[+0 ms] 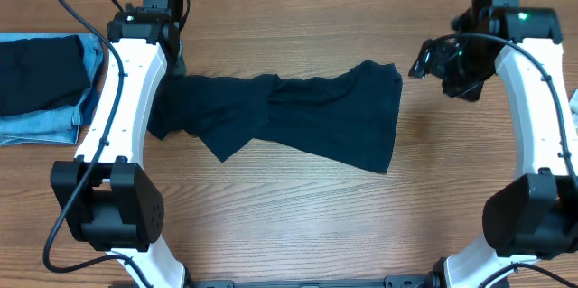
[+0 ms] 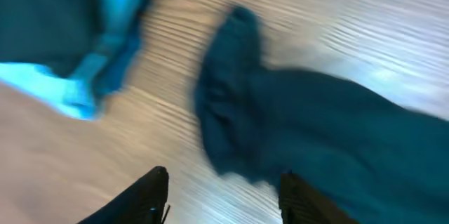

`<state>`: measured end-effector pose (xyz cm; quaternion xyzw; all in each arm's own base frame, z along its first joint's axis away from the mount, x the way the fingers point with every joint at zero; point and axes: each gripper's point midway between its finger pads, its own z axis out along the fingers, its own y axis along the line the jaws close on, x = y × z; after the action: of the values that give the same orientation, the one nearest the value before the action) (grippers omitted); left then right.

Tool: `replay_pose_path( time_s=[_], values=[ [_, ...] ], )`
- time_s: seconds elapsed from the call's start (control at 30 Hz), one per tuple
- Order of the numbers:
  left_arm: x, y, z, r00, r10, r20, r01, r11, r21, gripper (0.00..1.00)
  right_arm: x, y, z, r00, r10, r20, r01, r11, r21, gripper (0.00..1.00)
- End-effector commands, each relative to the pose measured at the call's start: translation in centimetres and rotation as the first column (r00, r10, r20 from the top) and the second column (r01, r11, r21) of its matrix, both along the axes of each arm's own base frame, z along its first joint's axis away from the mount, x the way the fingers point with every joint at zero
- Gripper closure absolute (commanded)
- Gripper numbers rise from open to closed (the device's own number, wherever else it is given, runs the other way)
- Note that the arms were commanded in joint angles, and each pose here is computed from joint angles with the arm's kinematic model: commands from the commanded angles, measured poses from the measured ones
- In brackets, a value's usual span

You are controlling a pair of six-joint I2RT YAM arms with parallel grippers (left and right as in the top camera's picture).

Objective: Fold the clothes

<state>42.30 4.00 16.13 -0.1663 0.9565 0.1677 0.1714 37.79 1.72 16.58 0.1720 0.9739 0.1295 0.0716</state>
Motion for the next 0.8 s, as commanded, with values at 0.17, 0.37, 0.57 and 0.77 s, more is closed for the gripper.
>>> replay_pose_path(
  time_s=[0.17,0.37,0.57,0.77],
  values=[
    [-1.0,-16.7,0.0,0.909,-0.415,0.04,0.409,0.868,-0.283,0.43,-0.6,0.2,-1.9,1.0,0.007,-0.006,-0.007,1.0,0.001,0.18],
    [-1.5,-22.4,-4.0,0.844,-0.536,-0.001,0.524,0.825,-0.211,0.37,-0.4,0.2,-1.9,1.0,0.007,0.002,-0.007,1.0,0.001,0.18],
    [-1.7,-23.2,-10.7,0.836,-0.532,-0.135,0.503,0.841,-0.2,0.42,-0.4,0.2,-1.9,1.0,0.011,0.003,-0.011,1.0,0.0,0.17],
    [-0.6,-21.2,-13.0,0.856,-0.484,-0.18,0.479,0.875,-0.071,0.42,-0.4,0.2,-1.9,1.0,0.014,0.004,-0.014,1.0,-0.001,0.17]
  ],
)
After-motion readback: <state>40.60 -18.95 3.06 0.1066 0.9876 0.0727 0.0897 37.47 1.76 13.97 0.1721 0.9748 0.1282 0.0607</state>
